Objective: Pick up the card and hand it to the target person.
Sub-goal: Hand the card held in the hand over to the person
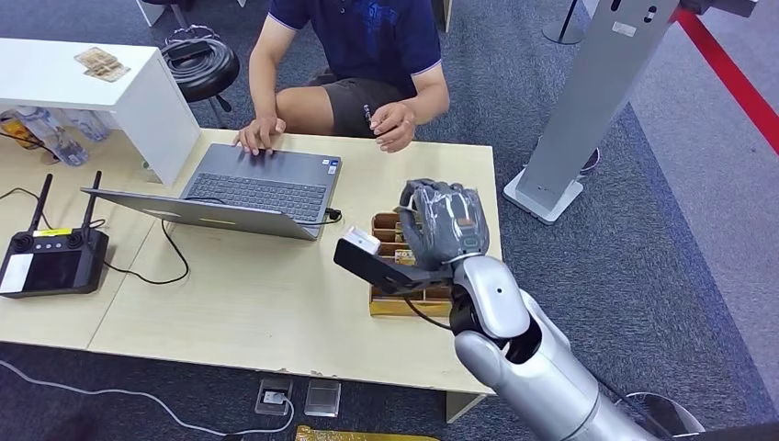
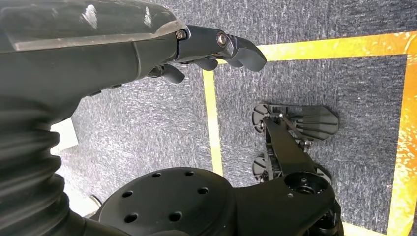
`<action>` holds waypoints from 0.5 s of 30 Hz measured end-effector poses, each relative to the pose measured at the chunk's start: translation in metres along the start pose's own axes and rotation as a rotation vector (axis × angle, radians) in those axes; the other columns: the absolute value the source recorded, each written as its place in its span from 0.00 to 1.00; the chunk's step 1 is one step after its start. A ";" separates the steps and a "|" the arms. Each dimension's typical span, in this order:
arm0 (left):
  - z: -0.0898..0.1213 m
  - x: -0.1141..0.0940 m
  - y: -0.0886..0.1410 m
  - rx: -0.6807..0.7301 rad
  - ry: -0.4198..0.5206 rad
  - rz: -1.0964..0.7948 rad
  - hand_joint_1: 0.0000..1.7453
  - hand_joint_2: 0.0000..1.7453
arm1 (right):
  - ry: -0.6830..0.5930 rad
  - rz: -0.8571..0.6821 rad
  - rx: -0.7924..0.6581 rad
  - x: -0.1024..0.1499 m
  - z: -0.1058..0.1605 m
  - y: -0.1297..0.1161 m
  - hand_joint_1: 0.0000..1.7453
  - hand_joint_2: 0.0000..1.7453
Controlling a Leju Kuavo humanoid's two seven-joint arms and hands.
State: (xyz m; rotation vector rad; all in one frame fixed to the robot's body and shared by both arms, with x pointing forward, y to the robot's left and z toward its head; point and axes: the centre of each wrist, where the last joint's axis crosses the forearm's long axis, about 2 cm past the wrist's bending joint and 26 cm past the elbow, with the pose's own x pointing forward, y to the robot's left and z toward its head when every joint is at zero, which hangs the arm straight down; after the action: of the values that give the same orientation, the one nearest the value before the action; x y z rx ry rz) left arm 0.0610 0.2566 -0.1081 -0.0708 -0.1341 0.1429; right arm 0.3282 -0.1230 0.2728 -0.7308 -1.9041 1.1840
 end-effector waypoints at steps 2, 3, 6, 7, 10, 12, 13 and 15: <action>0.000 0.000 -0.001 -0.001 0.001 -0.002 0.00 1.00 | -0.046 0.006 -0.027 0.005 -0.017 -0.013 1.00 1.00; 0.000 0.001 -0.001 -0.002 0.002 -0.004 0.00 1.00 | -0.068 0.008 -0.036 0.006 -0.026 -0.018 1.00 1.00; 0.000 0.003 -0.003 -0.007 0.001 -0.016 0.00 1.00 | -0.121 0.016 -0.056 0.010 -0.057 -0.027 1.00 1.00; 0.000 0.003 -0.003 -0.009 0.000 -0.019 0.00 1.00 | -0.130 0.022 -0.061 0.011 -0.066 -0.028 1.00 1.00; 0.000 0.005 -0.005 -0.013 0.002 -0.025 0.00 1.00 | -0.120 0.050 -0.040 0.013 -0.088 -0.025 1.00 1.00; 0.000 0.006 -0.006 -0.014 0.004 -0.025 0.00 1.00 | -0.101 0.074 0.000 0.013 -0.099 -0.015 1.00 1.00; 0.000 0.007 -0.007 -0.014 0.004 -0.024 0.00 1.00 | -0.095 0.084 0.021 0.013 -0.103 -0.010 1.00 1.00; 0.000 0.007 -0.007 -0.014 0.005 -0.022 0.00 1.00 | -0.082 0.098 0.060 0.014 -0.106 0.002 1.00 1.00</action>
State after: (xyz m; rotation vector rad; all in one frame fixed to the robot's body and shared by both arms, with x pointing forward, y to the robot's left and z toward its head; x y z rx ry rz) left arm 0.0687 0.2504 -0.1064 -0.0833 -0.1307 0.1195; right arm 0.4093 -0.0604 0.3049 -0.7605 -1.9094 1.3448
